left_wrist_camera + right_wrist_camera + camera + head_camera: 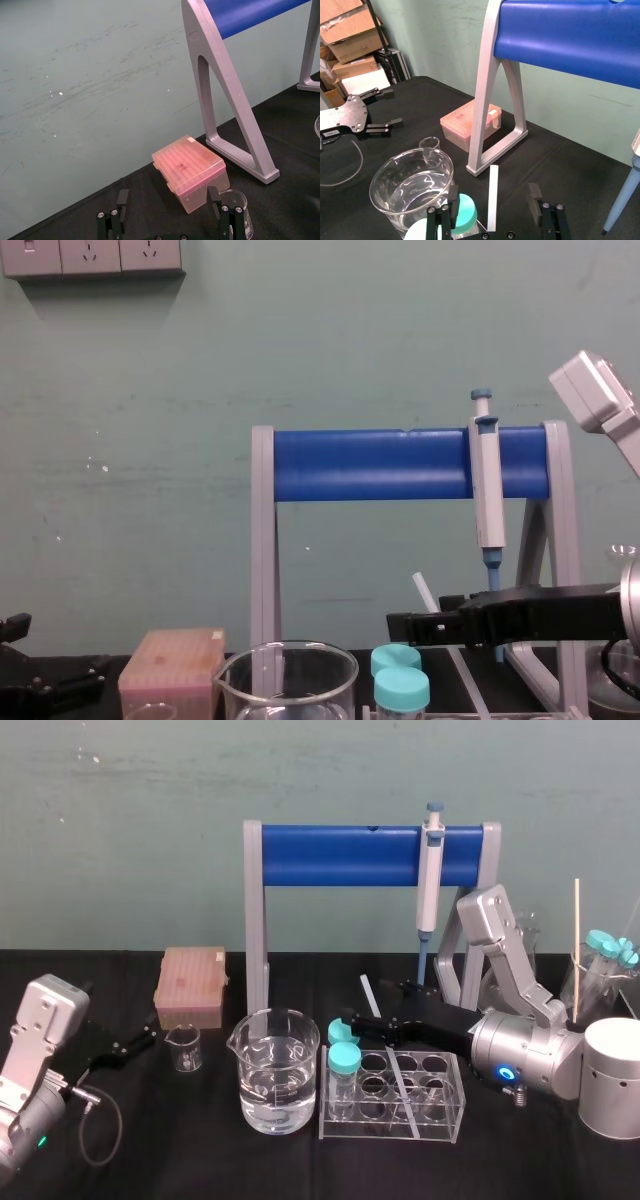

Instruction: Pick up the stirring rod with one hand, then place it down.

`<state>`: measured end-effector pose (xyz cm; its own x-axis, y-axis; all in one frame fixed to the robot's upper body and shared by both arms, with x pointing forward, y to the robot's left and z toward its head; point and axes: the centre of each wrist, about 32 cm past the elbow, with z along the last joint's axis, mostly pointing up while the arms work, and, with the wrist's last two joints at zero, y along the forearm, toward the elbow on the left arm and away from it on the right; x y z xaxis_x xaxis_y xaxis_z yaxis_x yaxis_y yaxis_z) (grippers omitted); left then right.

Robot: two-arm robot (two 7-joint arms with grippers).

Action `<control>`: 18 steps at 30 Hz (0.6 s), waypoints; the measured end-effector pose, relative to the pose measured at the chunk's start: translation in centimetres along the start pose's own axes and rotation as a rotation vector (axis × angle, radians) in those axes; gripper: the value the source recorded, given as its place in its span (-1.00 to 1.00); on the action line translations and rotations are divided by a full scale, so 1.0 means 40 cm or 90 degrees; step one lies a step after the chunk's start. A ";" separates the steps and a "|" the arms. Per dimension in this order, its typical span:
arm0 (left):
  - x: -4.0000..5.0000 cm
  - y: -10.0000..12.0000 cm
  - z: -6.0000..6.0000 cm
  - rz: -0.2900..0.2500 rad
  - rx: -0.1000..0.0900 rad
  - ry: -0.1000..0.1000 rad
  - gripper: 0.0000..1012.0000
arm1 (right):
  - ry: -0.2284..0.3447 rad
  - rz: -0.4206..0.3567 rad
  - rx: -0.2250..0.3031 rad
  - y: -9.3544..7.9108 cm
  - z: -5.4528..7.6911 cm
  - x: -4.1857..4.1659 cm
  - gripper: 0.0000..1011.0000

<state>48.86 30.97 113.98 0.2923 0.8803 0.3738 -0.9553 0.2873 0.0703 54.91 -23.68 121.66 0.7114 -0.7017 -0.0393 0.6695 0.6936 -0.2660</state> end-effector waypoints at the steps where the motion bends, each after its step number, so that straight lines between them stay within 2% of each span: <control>1: 0.000 0.000 0.000 0.000 0.000 0.000 0.98 | 0.000 0.000 0.000 0.000 0.000 0.000 0.72; 8: 0.000 0.000 0.000 0.000 0.000 0.000 0.98 | 0.002 0.000 0.000 0.000 0.000 0.000 0.29; 9: 0.000 0.000 0.000 0.000 0.000 0.000 0.98 | 0.002 0.000 0.000 0.000 -0.001 0.000 0.29; 13: 0.000 0.000 0.000 0.000 0.000 0.000 0.98 | 0.003 0.000 0.000 -0.001 -0.001 0.000 -0.04; 18: 0.000 0.000 0.000 0.000 0.000 0.000 0.98 | 0.003 0.000 0.000 -0.001 -0.001 0.000 -0.32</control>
<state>48.86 30.97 113.98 0.2922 0.8803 0.3737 -0.9553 0.2873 0.0703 54.90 -23.72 121.64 0.7104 -0.7024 -0.0443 0.6694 0.6937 -0.2657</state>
